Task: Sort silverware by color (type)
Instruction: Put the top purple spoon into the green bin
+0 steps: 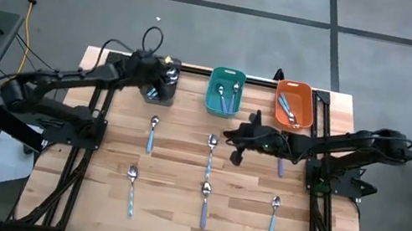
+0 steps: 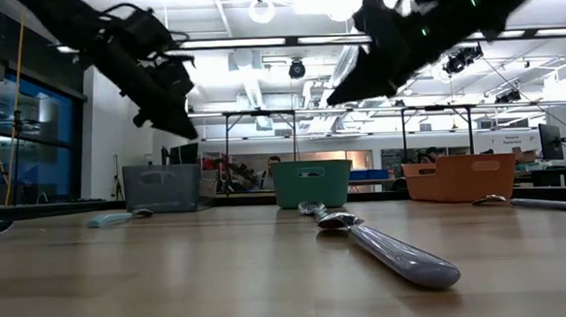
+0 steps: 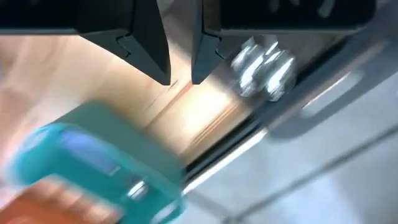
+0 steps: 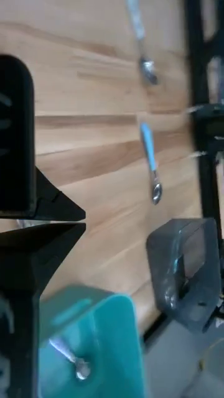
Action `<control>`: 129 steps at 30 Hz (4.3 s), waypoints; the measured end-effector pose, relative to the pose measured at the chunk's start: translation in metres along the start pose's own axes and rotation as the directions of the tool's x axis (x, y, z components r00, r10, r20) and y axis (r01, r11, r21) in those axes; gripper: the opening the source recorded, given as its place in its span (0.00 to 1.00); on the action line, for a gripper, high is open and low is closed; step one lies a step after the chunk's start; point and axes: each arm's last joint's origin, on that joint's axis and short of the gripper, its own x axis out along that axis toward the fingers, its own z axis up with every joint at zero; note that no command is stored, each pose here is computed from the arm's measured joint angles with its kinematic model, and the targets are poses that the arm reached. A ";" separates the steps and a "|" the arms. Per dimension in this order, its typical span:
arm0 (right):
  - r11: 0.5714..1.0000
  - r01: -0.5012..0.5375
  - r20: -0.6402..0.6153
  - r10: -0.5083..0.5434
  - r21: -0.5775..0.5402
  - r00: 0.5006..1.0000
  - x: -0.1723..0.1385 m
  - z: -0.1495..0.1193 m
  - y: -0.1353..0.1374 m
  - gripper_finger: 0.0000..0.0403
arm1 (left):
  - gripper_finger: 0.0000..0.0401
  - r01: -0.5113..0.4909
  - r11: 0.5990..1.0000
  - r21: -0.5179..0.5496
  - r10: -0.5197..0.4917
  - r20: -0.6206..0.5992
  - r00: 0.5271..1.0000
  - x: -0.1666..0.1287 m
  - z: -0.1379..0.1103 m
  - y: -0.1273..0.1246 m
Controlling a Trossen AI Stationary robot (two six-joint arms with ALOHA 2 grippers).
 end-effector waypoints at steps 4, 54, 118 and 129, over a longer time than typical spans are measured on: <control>0.990 0.044 -0.030 -0.040 0.136 0.999 -0.001 -0.025 -0.006 0.00 | 0.12 0.096 0.994 0.042 -0.103 0.198 0.975 -0.001 -0.012 -0.018; 0.626 0.763 -0.875 -0.268 0.161 0.404 -0.054 -0.101 -0.071 0.26 | 0.10 0.360 0.893 0.269 -0.441 0.375 0.815 0.000 -0.063 -0.048; 0.752 0.439 -0.367 -0.278 0.492 0.887 0.127 0.041 -0.180 0.00 | 0.10 0.376 0.878 0.295 -0.471 0.394 0.789 -0.003 -0.062 -0.055; 0.753 0.462 -0.383 -0.298 0.469 0.874 0.126 0.039 -0.182 0.00 | 0.10 0.386 0.880 0.276 -0.471 0.406 0.783 -0.004 -0.060 -0.055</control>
